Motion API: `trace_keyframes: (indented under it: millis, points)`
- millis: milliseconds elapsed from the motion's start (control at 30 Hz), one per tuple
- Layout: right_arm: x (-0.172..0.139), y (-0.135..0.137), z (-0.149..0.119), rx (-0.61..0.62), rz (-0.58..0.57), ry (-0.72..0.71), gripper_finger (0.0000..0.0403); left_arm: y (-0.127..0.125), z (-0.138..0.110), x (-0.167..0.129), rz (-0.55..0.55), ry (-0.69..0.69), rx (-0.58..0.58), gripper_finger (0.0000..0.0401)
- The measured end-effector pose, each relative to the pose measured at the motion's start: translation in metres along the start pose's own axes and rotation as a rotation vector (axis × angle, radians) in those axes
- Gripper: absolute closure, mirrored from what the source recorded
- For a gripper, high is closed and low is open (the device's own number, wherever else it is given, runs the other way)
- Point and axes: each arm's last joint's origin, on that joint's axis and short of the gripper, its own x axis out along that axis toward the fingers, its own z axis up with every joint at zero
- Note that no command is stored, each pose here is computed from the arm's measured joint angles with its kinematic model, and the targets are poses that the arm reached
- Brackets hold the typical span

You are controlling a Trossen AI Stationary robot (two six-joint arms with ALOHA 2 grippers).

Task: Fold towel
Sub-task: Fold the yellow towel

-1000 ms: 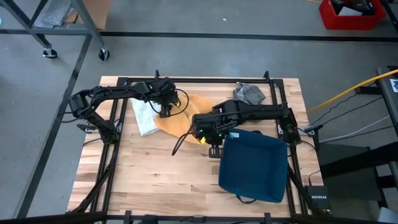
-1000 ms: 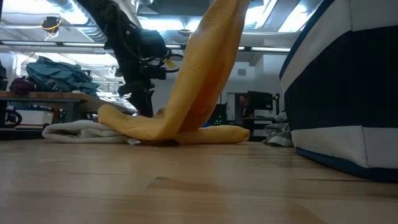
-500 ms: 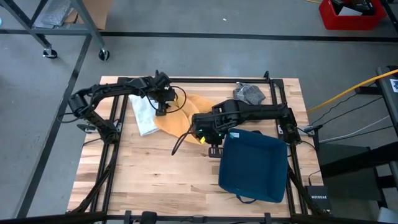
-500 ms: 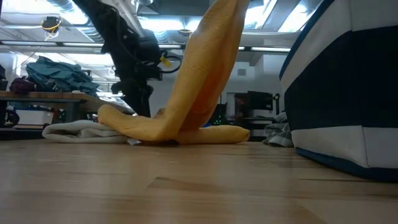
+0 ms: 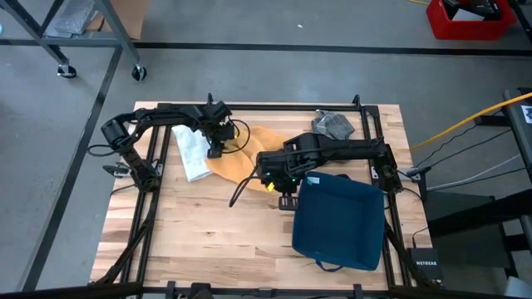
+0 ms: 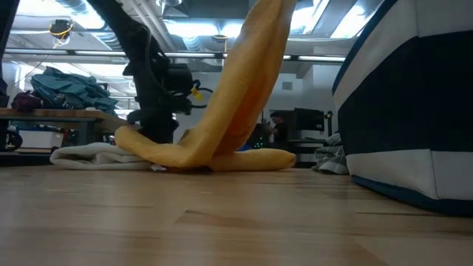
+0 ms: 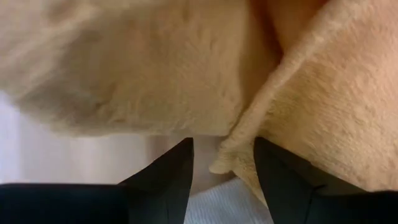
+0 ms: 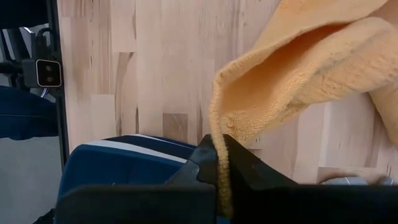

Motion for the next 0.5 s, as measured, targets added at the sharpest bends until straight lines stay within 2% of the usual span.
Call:
trace_keyframes:
  millis: [167,400,500]
  points:
    - [0.0000,-0.0003,0.0000,-0.001,-0.011,-0.001,0.0394,-0.0051,-0.0045,-0.0009,-0.042,0.051,0.040,0.0274]
    - [-0.0001,-0.0021,0.0003,-0.006,-0.069,-0.010,0.0392,-0.0059,-0.0055,-0.0032,-0.036,0.066,-0.010,0.0383]
    - [-0.0002,-0.0036,0.0005,-0.022,-0.122,-0.016,0.0392,-0.0060,-0.0058,-0.0032,-0.035,0.069,-0.048,0.0392]
